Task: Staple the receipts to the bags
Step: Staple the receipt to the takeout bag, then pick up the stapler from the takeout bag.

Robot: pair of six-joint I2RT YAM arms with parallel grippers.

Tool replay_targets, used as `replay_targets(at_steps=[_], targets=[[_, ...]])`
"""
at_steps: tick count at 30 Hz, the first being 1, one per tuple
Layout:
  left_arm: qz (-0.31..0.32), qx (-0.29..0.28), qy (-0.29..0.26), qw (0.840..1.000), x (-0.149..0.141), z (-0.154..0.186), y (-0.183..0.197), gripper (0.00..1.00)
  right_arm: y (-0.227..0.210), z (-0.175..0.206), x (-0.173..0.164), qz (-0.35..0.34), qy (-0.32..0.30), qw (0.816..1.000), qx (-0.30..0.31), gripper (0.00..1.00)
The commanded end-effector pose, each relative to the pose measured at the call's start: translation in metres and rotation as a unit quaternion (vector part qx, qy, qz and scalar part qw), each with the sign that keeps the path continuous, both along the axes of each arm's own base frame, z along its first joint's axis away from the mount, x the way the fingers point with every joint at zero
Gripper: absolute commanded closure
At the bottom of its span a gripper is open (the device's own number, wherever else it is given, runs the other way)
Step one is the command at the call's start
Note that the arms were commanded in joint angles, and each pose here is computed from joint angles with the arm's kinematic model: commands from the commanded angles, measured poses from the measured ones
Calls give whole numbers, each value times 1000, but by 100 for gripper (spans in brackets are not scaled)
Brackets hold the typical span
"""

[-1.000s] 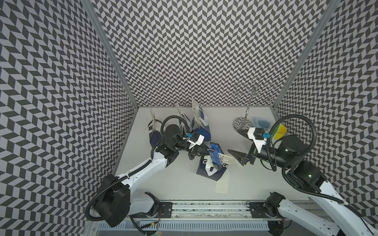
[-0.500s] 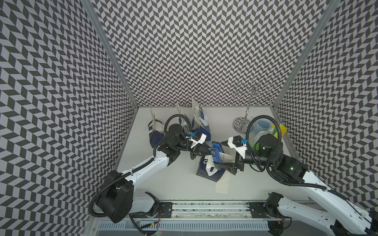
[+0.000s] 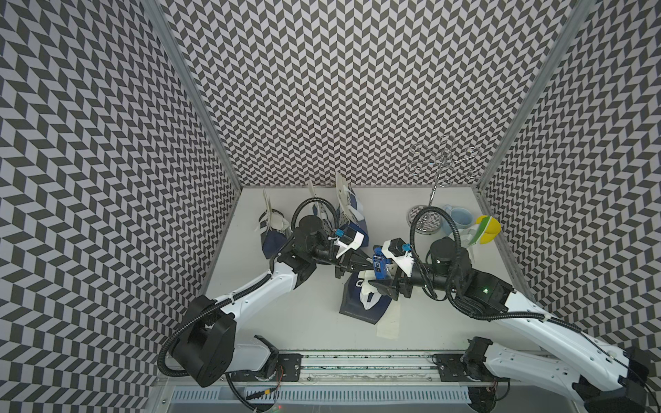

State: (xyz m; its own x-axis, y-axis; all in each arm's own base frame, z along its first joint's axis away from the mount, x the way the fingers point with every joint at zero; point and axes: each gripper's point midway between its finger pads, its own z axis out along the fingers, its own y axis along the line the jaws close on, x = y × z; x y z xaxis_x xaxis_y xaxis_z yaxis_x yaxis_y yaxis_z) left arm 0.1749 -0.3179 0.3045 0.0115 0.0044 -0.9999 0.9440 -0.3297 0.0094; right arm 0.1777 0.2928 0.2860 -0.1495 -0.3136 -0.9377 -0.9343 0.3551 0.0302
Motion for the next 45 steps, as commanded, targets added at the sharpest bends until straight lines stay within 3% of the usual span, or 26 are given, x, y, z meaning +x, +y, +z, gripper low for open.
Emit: replay_targets(at_steps=[1,5,6,12,14,16,18,20,23,26,30,34,40,45], targets=[[-12,-36,-57,998,-6,31,-3,100,9,14,0,8,-4,999,36,43],[-12,-36,-56,998,-7,31,-3,100,8,22,-9,31,-9,998,51,92],[-13,-36,-57,998,-7,31,-3,100,7,24,-12,35,-12,998,56,100],[-9,-34,-57,998,-7,31,-3,100,-4,47,-13,18,-42,995,91,100],[11,-34,-56,998,-2,31,-5,100,-13,54,1,-33,-55,993,94,62],[53,-35,-57,996,9,31,-7,100,-26,63,12,-82,-79,988,103,34],[112,-41,-55,991,25,32,-8,100,-42,74,19,-126,-103,980,117,21],[175,-57,-48,982,40,36,-8,100,-56,84,26,-167,-122,971,122,16],[255,-80,-35,963,59,44,-6,100,-67,90,33,-200,-134,963,119,15],[296,-99,-28,950,65,51,-8,100,-69,89,36,-209,-137,962,110,17],[317,-124,-25,940,66,61,-9,100,-69,77,44,-230,-111,960,116,31],[326,-127,-19,937,72,62,-13,100,-56,59,44,-220,-61,963,141,46],[307,-120,-11,944,67,56,-18,100,-53,54,62,-255,-46,950,175,57],[300,-114,-8,947,62,53,-18,100,-59,64,75,-293,-56,937,184,83]])
